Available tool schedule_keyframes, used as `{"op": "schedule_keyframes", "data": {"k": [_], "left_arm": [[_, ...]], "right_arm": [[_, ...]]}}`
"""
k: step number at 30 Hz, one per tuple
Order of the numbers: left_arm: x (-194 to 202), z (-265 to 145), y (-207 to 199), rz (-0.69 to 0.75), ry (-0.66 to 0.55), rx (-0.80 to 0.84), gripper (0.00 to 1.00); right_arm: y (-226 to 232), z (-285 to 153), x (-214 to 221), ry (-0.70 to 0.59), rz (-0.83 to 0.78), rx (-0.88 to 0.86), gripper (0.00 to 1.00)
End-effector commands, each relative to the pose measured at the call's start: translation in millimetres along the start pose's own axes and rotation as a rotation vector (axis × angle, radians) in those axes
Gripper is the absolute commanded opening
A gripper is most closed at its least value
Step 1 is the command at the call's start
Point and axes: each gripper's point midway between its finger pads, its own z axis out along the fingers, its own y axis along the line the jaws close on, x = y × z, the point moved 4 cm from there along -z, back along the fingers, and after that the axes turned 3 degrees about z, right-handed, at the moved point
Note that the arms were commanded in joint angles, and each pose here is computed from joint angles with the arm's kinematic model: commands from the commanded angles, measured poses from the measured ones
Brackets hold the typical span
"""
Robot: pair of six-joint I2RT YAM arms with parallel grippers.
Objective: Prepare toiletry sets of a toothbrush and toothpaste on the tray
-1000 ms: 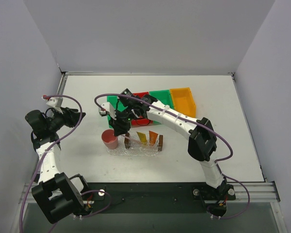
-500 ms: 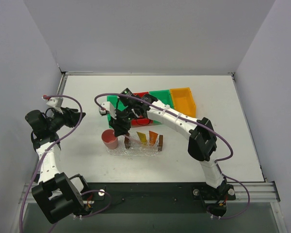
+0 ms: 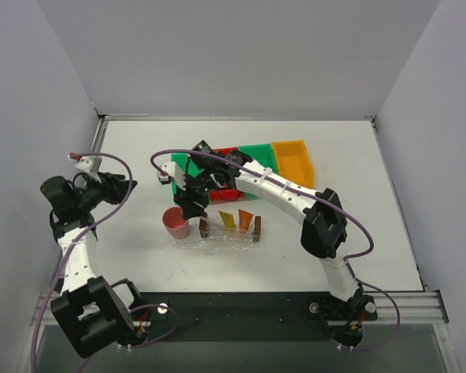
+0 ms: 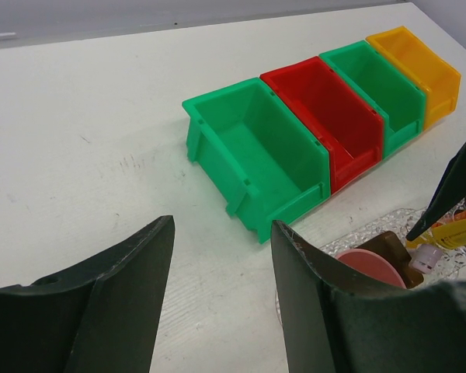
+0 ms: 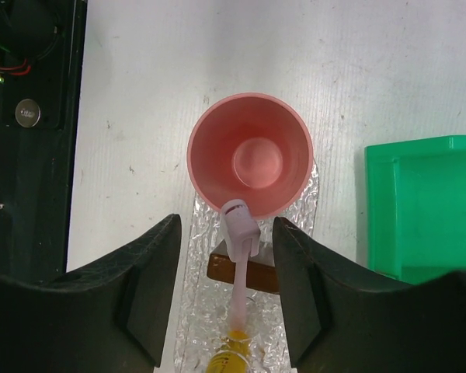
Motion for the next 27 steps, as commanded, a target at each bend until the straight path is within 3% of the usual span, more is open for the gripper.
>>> {"op": "schedule_keyframes", "data": {"k": [1,6,11,19,27], "left_arm": [[-18.4,-0.6,-4.1,0.068,-0.028,0.024,0.63],[-18.3,-0.7,-3.0,0.068,-0.028,0.02,0.63],[-20.3,-0.4,-2.8,0.067,-0.039,0.021,0.63],[-21.8,0.2,-1.4,0.075,-0.048,0.021,0.63],[-24.2,-2.0,-5.0,0.089,-0.057,0.02,0.63]], "right_arm": [[4.1,-7.0,-15.0,-0.023,-0.025,0.006,0.48],[2.7,-16.9,-21.6,-0.032,-0.037,0.044,0.5],[2.3,-30.3,-26.3,-0.042,-0.041,0.076,0.65],[1.0,-47.2,-33.3,-0.067,-0.029,0.109,0.67],[-0.4,-101.1,-35.7,-0.108,0.006,0.211,0.68]]}}
